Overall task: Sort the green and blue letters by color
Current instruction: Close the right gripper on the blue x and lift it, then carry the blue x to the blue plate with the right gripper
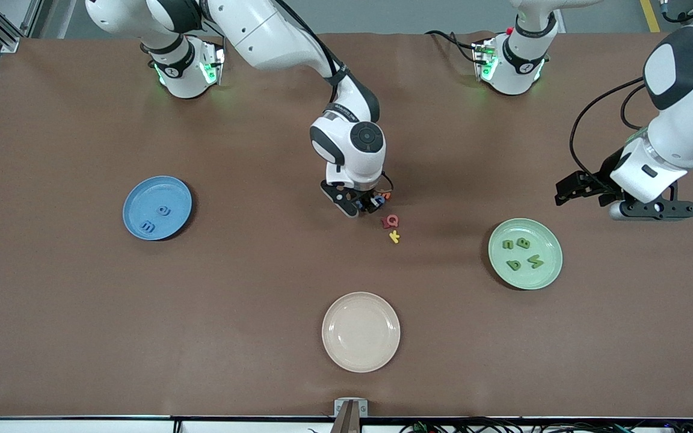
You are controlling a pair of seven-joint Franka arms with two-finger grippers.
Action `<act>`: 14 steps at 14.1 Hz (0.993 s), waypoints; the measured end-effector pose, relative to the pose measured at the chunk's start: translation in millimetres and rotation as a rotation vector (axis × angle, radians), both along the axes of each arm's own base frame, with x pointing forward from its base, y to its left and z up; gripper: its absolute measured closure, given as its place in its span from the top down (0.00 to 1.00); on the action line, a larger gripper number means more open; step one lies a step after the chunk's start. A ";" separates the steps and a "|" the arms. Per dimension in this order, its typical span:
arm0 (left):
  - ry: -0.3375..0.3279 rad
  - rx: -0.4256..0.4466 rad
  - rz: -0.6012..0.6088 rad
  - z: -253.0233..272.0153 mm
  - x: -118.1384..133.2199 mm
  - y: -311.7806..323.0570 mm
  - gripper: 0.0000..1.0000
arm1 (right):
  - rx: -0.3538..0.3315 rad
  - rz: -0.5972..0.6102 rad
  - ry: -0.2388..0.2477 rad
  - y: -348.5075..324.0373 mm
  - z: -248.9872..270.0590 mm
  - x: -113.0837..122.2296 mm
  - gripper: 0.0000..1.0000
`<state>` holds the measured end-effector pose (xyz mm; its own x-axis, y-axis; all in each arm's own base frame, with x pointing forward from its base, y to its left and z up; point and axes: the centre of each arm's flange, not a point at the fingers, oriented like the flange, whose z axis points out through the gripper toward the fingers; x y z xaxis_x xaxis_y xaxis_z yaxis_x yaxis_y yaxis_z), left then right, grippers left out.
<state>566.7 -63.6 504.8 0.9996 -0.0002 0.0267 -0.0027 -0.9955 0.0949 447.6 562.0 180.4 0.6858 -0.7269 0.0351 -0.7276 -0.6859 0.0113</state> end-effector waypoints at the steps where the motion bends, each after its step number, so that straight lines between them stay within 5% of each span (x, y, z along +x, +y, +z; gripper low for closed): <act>1: 0.001 0.001 0.001 1.5 -1.9 0.7 1.00 | 0.001 0.000 -0.001 0.3 0.9 0.3 0.36; 2: 0.004 0.002 0.001 1.1 -3.5 1.0 1.00 | 0.001 0.000 -0.001 0.6 2.8 0.9 0.27; 6: 0.024 0.004 0.000 -7.8 -7.0 0.8 1.00 | -0.004 0.024 -0.002 -8.7 2.7 12.6 0.27; 10: 0.027 0.004 0.004 -9.1 -7.3 0.1 1.00 | -0.076 0.163 0.092 -72.1 22.4 68.5 0.27; 14: 0.040 0.006 -0.004 -17.4 -6.7 -7.0 1.00 | -0.056 0.337 0.159 -173.4 80.7 110.5 0.27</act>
<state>560.0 -70.6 487.3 0.9999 -0.0039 -0.0134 -0.0027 -0.9960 0.0891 558.1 388.6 261.1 0.8864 -0.4592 -0.0579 -0.4471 -0.8819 0.1498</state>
